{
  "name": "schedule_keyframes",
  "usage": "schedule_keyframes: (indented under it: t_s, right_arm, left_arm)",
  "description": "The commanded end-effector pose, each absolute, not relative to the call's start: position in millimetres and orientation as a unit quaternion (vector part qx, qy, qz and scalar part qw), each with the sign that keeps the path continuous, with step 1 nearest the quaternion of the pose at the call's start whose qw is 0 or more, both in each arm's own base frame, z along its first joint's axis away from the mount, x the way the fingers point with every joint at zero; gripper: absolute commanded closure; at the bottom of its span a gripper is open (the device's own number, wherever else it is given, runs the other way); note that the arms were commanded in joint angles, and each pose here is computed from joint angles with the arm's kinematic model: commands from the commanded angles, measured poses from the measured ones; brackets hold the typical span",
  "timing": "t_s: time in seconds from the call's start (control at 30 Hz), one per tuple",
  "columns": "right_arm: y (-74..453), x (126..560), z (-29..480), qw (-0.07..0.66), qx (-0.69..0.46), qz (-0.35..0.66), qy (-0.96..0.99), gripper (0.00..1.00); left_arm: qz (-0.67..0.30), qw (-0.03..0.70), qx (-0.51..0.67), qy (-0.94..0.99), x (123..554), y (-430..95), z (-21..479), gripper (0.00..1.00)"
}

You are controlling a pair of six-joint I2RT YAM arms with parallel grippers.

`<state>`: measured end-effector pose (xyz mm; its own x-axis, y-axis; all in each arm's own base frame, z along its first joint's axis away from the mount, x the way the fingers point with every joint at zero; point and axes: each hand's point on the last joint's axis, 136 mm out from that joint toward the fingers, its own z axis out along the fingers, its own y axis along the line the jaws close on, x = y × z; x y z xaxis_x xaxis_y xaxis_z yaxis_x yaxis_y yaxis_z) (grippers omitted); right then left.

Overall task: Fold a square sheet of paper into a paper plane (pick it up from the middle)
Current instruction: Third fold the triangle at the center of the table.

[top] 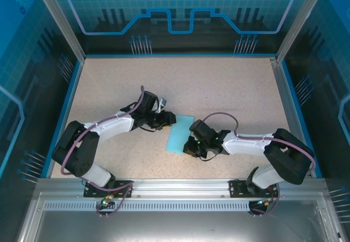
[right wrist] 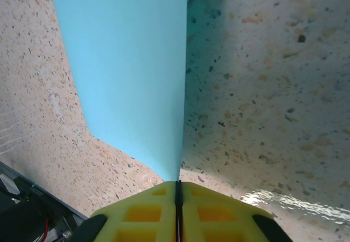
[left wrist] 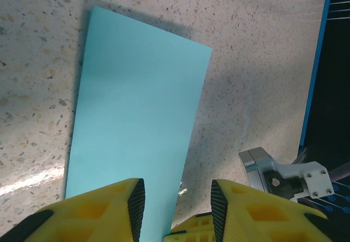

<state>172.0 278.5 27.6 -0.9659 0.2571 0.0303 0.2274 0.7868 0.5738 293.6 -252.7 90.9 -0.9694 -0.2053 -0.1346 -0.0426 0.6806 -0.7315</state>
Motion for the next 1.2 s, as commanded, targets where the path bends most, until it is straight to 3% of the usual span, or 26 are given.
schedule_keyframes:
  t_s: [0.0, 0.5, 1.17]
  right_arm:
    - [281.0, 173.6, 31.5, 0.034, 0.131, 0.310, 0.941, 0.98]
    - [252.4, 140.5, 34.6, -0.023, 0.073, 0.263, 0.962, 1.00]
    - [278.8, 183.1, 56.2, 0.022, 0.072, 0.305, 0.949, 1.00]
  left_arm:
    - [-0.406, 0.090, -0.058, 0.907, 287.6, -258.1, 88.8, 0.61]
    - [-0.420, 0.058, -0.022, 0.905, 277.6, -284.6, 75.9, 0.71]
    - [-0.348, 0.015, -0.045, 0.936, 270.4, -270.8, 18.6, 0.75]
